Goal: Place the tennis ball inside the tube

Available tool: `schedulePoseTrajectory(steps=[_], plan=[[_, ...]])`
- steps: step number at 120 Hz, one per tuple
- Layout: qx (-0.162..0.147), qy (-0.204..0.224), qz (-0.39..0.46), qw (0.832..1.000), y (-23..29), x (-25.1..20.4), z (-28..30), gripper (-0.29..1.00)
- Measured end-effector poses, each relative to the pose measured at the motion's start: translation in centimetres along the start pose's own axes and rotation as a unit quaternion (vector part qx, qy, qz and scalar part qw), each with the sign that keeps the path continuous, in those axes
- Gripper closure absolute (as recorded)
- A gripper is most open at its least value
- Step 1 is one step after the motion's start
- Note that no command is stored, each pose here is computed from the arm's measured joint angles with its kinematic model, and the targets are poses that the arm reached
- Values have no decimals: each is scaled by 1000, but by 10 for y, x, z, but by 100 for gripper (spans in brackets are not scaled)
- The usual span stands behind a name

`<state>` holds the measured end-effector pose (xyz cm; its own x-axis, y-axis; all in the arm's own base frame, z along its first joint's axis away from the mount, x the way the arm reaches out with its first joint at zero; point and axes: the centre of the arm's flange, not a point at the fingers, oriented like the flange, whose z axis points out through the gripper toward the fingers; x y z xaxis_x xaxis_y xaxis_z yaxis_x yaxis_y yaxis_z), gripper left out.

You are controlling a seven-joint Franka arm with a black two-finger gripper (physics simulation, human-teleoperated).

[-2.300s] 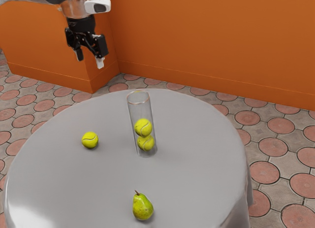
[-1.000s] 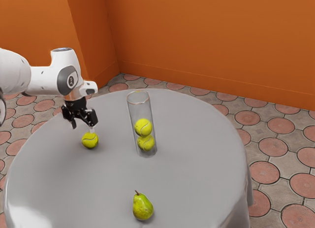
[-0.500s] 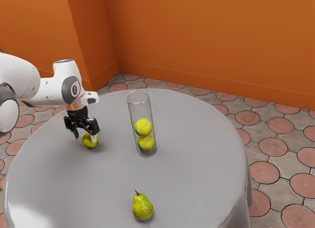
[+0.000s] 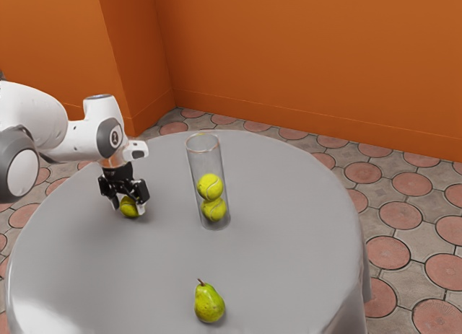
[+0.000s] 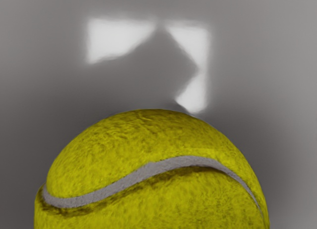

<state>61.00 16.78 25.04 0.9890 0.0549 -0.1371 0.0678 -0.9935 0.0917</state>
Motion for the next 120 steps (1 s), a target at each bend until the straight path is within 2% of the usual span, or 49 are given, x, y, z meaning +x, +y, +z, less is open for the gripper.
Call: schedulePoseTrajectory(steps=[34,63,96,106,120], plan=[[-1,-2,2,1000,0,4,7,2],[-3,-1,3,1000,1,5,7,25],[0,6,5,1000,1,6,-1,29],[0,20,8,1000,4,6,-20,30],[8,64,25,998,15,-2,-85,32]])
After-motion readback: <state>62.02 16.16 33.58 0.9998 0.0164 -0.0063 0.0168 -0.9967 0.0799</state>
